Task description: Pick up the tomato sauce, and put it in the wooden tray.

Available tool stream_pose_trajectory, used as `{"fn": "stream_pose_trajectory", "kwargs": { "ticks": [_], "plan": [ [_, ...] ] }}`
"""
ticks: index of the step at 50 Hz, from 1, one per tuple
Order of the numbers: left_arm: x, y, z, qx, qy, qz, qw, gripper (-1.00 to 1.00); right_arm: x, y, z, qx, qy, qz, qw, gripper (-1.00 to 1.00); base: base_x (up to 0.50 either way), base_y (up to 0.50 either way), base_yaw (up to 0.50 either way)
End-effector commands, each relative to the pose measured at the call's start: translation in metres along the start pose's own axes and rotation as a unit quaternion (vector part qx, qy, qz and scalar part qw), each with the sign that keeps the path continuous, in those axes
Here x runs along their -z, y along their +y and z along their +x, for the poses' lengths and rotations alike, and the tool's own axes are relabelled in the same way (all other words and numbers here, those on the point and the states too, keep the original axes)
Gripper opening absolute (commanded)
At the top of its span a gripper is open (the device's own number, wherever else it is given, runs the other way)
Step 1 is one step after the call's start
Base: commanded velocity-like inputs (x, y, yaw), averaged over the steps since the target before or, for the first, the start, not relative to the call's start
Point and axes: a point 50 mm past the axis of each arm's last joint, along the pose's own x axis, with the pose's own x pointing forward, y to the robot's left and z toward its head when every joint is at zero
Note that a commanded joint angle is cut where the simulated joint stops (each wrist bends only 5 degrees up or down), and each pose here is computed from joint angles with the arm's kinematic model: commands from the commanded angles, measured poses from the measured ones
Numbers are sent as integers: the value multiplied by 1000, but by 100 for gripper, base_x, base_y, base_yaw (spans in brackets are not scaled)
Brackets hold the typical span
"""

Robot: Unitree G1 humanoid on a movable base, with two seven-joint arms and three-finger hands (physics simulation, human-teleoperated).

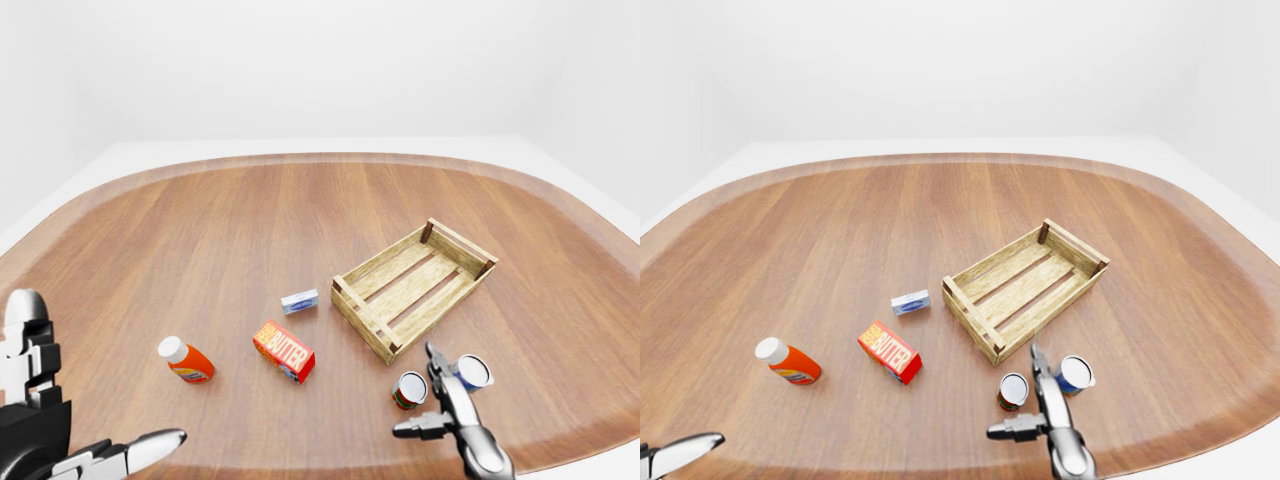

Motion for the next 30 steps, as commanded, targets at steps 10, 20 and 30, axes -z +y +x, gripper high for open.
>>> {"fn": "stream_pose_trajectory", "kwargs": {
  "ticks": [10,20,30],
  "plan": [
    [0,0,0,-1,0,-1,1000,100,2,-2,7,8,9,-6,1000,100,0,0,0],
    [0,0,-1,0,2,-1,1000,100,2,-2,7,9,9,-6,1000,100,0,0,0],
    [0,1,-1,-1,2,-2,1000,99,6,-1,6,2,18,-9,1000,15,0,0,0]
  ]
}}
